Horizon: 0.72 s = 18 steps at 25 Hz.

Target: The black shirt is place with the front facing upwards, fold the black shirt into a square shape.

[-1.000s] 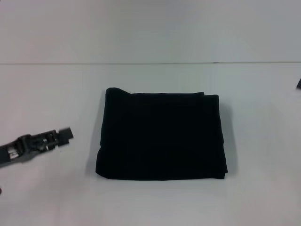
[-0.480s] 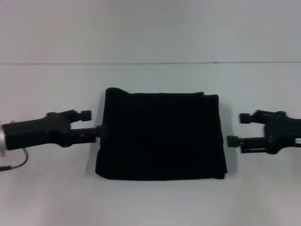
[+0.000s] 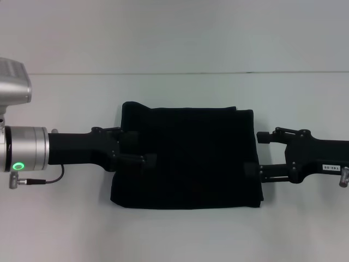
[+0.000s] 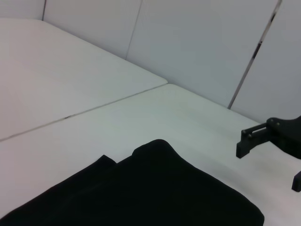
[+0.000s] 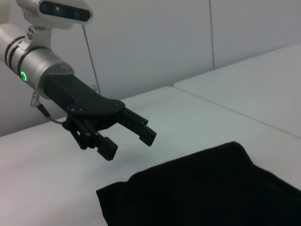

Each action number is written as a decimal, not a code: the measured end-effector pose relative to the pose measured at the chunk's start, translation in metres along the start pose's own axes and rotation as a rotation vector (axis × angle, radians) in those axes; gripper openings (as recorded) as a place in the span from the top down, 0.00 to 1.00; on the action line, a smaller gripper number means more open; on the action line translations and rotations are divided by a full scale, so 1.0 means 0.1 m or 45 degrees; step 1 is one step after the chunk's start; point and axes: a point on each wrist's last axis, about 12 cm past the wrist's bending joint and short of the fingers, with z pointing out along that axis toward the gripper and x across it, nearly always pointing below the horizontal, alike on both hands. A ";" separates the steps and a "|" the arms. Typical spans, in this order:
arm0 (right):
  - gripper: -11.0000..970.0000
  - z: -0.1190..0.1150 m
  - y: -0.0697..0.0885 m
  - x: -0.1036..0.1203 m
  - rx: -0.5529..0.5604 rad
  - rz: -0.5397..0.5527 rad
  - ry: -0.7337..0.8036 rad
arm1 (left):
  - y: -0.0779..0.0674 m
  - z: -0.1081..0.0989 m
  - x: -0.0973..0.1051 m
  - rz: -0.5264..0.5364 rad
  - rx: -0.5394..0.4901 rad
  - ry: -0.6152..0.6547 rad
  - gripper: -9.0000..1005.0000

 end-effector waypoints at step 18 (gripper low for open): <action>0.03 0.17 -0.05 -0.04 0.030 -0.057 -0.009 | 0.00 0.07 0.01 0.020 -0.032 -0.002 0.07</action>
